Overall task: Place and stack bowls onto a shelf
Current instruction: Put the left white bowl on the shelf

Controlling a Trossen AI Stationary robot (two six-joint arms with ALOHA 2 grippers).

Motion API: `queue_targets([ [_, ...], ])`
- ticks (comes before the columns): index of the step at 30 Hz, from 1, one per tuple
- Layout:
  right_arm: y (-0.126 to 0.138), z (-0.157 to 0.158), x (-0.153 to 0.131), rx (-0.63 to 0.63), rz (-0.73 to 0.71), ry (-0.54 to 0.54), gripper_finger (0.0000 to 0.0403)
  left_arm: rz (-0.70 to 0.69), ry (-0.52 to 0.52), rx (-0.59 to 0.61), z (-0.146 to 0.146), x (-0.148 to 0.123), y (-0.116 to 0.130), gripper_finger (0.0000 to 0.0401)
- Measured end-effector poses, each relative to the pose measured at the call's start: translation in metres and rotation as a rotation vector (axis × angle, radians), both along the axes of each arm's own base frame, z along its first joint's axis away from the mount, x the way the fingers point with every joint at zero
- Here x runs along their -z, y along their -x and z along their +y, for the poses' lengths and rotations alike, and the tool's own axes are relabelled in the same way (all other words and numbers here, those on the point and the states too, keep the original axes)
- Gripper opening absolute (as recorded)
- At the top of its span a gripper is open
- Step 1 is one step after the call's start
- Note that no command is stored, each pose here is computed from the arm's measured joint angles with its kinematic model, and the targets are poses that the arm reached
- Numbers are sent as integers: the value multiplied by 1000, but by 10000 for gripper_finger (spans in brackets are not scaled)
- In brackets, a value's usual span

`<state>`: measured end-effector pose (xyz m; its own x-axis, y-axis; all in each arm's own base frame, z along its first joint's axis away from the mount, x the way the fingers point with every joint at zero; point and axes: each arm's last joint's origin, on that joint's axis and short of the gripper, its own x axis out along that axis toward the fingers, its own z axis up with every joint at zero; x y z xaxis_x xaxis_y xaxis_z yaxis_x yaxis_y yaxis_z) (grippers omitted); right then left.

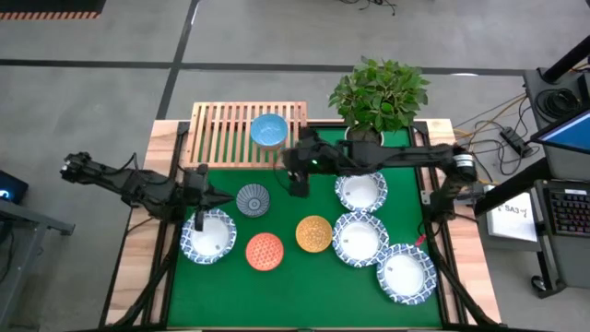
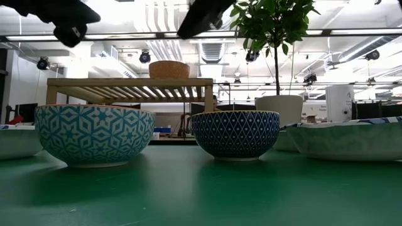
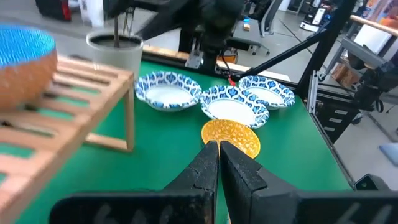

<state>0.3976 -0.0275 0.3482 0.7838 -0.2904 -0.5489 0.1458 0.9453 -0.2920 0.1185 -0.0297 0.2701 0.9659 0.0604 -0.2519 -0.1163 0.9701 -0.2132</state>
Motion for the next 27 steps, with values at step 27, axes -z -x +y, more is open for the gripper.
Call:
queue_targets([
  [27,127,112,51,-348,-190,-115,63,650,677,115,-103,19,-59,0],
])
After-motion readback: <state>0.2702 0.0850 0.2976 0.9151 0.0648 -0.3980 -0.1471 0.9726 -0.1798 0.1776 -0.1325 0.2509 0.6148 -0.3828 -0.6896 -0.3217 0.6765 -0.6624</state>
